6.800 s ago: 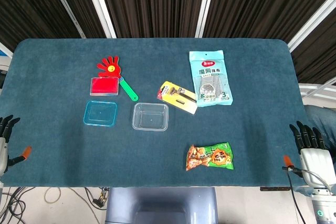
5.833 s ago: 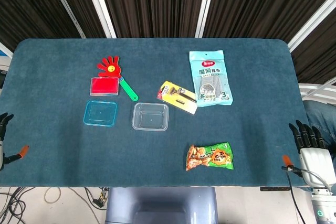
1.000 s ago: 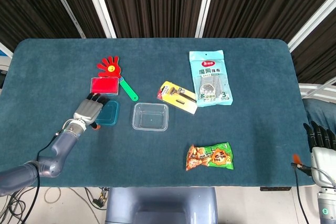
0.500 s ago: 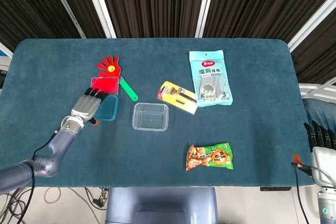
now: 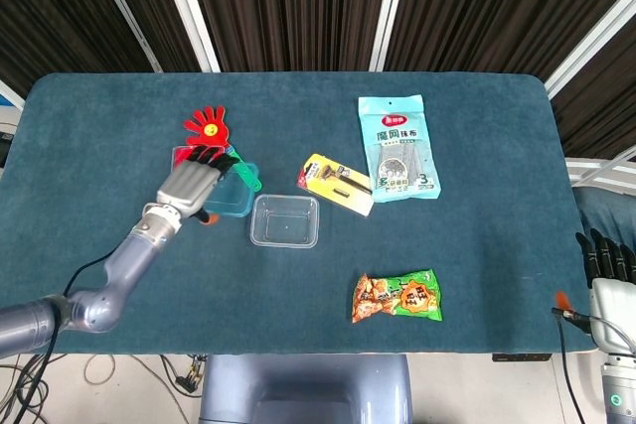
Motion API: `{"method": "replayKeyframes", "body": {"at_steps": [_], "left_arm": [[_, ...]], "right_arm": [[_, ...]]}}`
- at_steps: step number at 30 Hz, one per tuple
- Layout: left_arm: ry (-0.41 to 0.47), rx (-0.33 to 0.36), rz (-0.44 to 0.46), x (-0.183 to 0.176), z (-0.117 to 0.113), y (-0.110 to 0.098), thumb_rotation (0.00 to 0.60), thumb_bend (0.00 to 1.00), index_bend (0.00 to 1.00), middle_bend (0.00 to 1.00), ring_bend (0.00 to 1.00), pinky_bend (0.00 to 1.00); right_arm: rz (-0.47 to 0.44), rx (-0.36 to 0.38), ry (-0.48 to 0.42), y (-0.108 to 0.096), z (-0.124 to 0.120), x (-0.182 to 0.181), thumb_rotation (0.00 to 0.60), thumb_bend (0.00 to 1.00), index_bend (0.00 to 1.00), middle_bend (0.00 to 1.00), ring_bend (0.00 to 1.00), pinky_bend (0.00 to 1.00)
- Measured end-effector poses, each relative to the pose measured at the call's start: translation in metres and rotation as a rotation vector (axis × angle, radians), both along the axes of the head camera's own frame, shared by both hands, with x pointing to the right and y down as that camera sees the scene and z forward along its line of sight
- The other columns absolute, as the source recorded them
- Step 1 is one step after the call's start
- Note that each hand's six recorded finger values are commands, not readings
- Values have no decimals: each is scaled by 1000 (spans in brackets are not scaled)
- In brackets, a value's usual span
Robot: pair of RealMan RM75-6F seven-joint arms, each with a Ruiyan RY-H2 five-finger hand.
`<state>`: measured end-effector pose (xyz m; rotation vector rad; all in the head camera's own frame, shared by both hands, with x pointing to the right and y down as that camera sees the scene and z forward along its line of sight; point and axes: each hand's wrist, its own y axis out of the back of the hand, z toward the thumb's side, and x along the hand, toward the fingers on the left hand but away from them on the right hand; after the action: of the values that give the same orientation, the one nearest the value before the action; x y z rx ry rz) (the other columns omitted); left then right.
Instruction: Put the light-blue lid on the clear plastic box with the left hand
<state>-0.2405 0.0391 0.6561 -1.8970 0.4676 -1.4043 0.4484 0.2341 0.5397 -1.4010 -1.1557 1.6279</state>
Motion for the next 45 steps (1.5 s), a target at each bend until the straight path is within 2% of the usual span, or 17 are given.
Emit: {"method": "replayKeyframes", "body": {"at_steps": [4, 10, 16, 22, 31, 45], "left_arm": [[36, -15, 20, 36, -16, -3, 600, 282, 108, 389, 6, 3], [47, -52, 64, 84, -26, 2, 600, 282, 97, 378, 6, 0], [35, -111, 53, 119, -18, 19, 600, 281, 97, 376, 6, 0], [-9, -157, 16, 138, -5, 38, 600, 282, 97, 371, 6, 0], [-47, -135, -24, 138, 7, 41, 600, 281, 97, 367, 6, 0], [-94, -98, -36, 124, 19, 42, 600, 280, 97, 366, 6, 0]], "right_arm": [[3, -1, -1, -1, 0, 1, 600, 353, 15, 14, 0, 0], [-4, -2, 6, 0, 0, 1, 600, 353, 15, 14, 0, 0], [-1, -2, 3, 0, -1, 1, 600, 353, 15, 14, 0, 0], [-1, 2, -1, -1, -2, 1, 600, 353, 15, 14, 0, 0], [1, 4, -2, -1, -2, 2, 600, 353, 15, 14, 0, 0], [7, 3, 0, -1, -1, 2, 600, 352, 15, 14, 0, 0]]}}
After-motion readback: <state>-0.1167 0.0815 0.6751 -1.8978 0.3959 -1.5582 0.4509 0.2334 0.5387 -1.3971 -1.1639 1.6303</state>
